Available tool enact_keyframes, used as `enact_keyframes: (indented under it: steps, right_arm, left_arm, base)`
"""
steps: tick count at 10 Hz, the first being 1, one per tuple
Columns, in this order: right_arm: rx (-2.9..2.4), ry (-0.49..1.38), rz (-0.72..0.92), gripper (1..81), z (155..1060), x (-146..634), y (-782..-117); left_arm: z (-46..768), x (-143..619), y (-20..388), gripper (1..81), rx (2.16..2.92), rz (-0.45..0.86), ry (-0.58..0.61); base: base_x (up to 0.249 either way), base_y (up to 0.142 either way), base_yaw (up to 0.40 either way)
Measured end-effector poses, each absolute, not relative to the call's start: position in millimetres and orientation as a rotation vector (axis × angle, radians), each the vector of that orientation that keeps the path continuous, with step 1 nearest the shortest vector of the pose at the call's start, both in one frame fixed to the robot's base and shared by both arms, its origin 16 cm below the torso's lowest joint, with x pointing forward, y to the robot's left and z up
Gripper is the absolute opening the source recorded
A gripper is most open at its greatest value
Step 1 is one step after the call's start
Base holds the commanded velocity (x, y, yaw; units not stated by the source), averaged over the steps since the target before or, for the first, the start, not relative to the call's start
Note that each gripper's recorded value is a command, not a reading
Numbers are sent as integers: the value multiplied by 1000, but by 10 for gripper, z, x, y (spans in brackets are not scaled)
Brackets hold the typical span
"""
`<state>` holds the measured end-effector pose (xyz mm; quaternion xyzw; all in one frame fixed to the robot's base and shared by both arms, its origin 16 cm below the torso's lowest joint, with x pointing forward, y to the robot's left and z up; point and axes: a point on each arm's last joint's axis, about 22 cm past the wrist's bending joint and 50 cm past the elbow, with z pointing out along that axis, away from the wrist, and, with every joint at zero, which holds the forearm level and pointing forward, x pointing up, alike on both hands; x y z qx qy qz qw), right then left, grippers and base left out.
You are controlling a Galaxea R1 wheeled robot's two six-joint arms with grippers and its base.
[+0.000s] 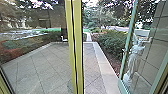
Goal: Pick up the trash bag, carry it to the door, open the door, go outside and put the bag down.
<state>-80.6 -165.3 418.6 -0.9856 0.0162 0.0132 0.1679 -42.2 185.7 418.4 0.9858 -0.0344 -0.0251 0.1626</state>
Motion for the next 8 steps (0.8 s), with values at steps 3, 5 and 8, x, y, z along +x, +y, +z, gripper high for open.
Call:
enact_keyframes:
  steps: [3,5,8]
  right_arm:
    - [-2816,44,48,811,4173,-824,-1677]
    - [-2823,44,48,811,4166,-827,-1709]
    - [-2812,45,48,811,4175,-827,-1623]
  left_arm:
    - [4184,-419,1857,10,2812,-71,-98]
    - [4184,-422,1858,10,2813,-70,-99]
    - [4182,-427,1889,10,2816,-72,-100]
  base:
    - [0,-21,0]
    - [0,-75,0]
    - [0,-77,0]
